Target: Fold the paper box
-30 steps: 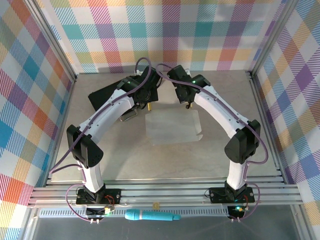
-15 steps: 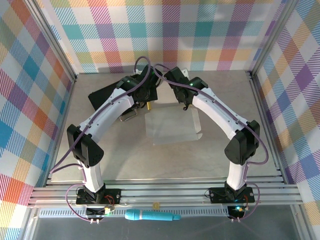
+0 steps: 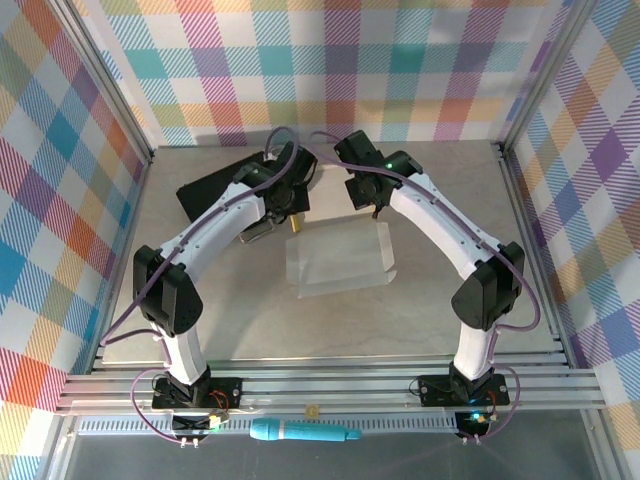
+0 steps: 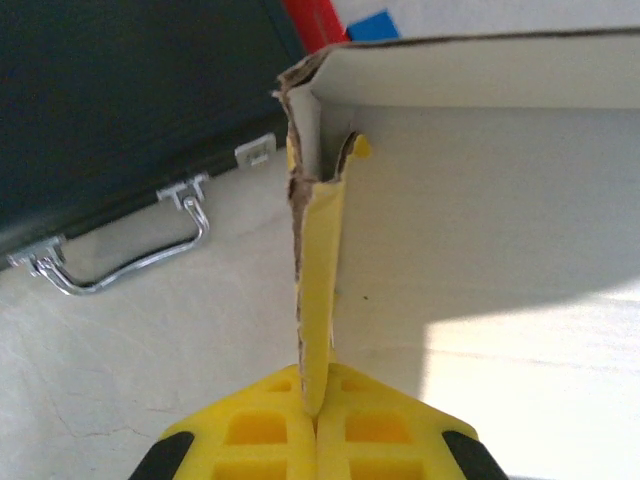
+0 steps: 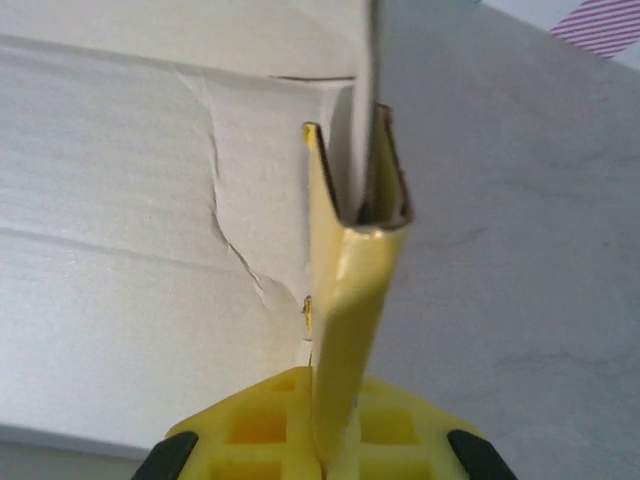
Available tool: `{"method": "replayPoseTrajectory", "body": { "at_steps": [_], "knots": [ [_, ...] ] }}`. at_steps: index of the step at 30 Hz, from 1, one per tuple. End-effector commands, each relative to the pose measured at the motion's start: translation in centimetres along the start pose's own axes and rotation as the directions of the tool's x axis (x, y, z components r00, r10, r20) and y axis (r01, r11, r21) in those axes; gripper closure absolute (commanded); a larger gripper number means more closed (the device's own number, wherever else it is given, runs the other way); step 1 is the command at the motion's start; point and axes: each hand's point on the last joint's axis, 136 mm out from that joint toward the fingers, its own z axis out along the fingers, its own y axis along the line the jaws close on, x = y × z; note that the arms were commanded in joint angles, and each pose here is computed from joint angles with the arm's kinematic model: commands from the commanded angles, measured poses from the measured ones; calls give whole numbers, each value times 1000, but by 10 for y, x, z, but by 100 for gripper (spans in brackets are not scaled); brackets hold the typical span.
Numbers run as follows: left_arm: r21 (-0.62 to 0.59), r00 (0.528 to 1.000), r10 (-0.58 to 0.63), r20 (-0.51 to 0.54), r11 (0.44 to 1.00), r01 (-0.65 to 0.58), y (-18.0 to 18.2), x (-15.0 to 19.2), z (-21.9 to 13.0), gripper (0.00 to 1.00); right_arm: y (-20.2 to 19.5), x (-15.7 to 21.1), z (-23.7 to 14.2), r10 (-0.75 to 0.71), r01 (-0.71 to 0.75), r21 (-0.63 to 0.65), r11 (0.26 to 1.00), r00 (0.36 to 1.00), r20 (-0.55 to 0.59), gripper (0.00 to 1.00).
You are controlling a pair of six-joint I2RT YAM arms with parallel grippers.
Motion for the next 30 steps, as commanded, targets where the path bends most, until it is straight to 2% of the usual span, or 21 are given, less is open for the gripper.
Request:
{"method": "replayPoseTrajectory", "body": {
  "at_steps": [1, 5, 10, 20, 30],
  "knots": [
    [119, 1000, -23, -17, 993, 25, -14, 7, 2, 100, 12, 9, -2, 6, -8, -93, 996, 1000, -18, 100],
    [154, 999, -21, -28, 988, 25, -17, 17, 12, 100, 14, 15, 1, 4, -5, -103, 995, 1000, -7, 100],
    [181, 998, -16, -68, 983, 28, -21, 34, 32, 100, 19, 29, 21, -28, 23, -80, 996, 998, -55, 100],
    [127, 984, -31, -173, 990, 54, -11, 73, 76, 100, 27, 48, 51, -46, 39, -56, 998, 993, -113, 100],
    [184, 973, -47, -224, 979, 90, -17, 102, 107, 95, 36, 60, 65, -65, 53, -76, 996, 986, -153, 100]
  ]
}}
